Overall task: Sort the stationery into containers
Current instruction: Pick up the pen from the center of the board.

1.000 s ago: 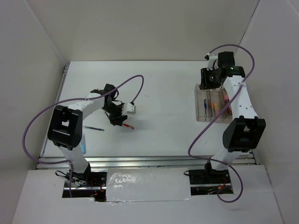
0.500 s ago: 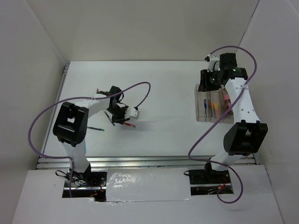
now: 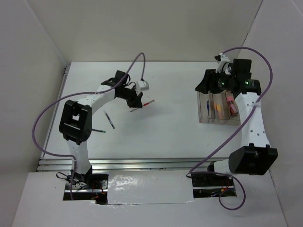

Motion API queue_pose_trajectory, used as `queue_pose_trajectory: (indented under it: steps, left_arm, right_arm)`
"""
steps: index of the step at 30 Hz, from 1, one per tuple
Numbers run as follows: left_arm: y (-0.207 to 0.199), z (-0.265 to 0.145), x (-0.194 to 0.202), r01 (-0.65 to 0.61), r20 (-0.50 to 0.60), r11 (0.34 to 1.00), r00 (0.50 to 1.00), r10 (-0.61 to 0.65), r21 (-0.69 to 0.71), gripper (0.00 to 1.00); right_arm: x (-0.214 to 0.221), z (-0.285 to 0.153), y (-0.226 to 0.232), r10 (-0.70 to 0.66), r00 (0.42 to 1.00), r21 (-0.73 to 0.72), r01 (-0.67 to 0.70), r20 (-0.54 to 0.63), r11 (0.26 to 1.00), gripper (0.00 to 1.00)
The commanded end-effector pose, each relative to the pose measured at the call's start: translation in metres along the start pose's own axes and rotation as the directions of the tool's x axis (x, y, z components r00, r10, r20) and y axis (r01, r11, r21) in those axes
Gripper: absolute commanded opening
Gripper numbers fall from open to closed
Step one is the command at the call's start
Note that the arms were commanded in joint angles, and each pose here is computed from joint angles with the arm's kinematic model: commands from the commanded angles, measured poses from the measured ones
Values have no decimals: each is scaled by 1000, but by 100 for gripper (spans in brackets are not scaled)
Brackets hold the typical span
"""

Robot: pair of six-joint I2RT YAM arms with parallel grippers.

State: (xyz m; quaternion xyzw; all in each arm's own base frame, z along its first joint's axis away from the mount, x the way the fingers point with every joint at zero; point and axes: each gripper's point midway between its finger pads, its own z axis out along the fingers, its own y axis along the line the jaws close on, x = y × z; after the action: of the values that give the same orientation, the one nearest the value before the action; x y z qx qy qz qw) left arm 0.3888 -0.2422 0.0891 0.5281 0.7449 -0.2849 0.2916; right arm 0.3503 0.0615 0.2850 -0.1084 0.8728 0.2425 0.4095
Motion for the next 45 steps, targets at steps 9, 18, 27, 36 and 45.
queue_pose_trajectory:
  steps: [9,18,27,36,45]
  left_arm:
    - [-47,-94,-141,618,490,783,662,-567,71,0]
    - [-84,-93,-162,662,482,731,592,-646,167,0]
    - [-103,-91,-173,636,469,717,559,-684,287,0]
    - [-112,-85,-171,606,463,719,557,-689,340,0]
    - [-101,-84,-156,624,469,731,576,-669,276,37]
  right_arm:
    - [-22,7,119,39,994,-413,5,97,911,87]
    - [-18,52,159,78,997,-487,-65,6,871,85]
    - [-14,93,170,105,992,-482,-129,-76,866,74]
    - [-8,125,166,128,982,-488,-179,-137,854,53]
    - [-8,113,164,106,988,-509,-149,-114,848,0]
